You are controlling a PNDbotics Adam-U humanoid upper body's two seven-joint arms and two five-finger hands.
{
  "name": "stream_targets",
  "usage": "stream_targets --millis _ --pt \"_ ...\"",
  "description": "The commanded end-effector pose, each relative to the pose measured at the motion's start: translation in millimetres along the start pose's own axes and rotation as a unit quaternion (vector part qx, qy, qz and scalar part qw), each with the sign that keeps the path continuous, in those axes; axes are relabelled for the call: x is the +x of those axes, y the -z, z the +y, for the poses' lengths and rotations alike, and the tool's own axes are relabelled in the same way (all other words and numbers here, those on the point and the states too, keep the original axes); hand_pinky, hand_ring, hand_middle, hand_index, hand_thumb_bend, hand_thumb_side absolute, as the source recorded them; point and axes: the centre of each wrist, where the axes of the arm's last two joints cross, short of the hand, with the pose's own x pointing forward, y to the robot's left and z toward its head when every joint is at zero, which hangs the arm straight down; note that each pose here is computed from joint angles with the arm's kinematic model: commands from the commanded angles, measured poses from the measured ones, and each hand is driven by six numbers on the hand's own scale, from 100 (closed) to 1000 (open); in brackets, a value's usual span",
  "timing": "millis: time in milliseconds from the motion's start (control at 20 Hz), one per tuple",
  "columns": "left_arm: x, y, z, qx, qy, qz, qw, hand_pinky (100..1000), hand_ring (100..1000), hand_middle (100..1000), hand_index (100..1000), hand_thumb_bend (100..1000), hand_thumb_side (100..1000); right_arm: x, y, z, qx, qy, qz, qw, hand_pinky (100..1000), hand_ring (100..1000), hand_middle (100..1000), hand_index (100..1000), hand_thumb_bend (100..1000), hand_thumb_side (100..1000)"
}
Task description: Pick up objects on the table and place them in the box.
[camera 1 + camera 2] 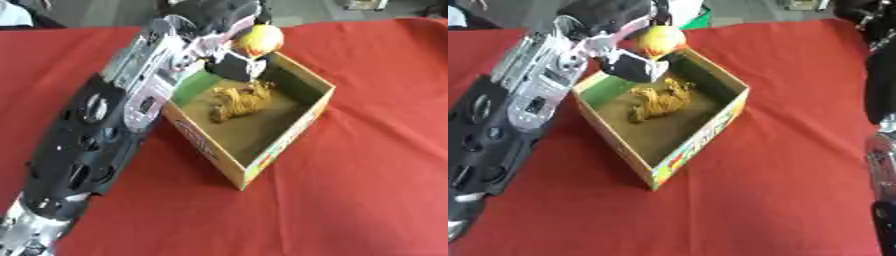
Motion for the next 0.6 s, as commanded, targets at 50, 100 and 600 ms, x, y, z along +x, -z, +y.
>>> stream_targets --millis 50,100,600 --pt "-2.2 7.5 -6.3 -0.035 -0.010 -0.001 0.999 509 608 560 495 100 254 9.8 6.3 -1.9 0.007 -0.006 -0.021 1.000 750 673 524 793 100 637" --pt "-3.0 9.9 -11.3 -0.052 -0.014 -0.002 0.999 510 609 562 499 100 253 9.7 6.3 -1.7 0.007 -0.005 -0.021 1.000 750 673 524 793 100 636" --pt "-10.1 16.6 -25.2 -0.126 -0.028 0.004 0.992 614 760 723 788 100 676 9.7 6.6 -1.0 0.006 -0.004 -0.020 1.000 750 673 523 793 100 633"
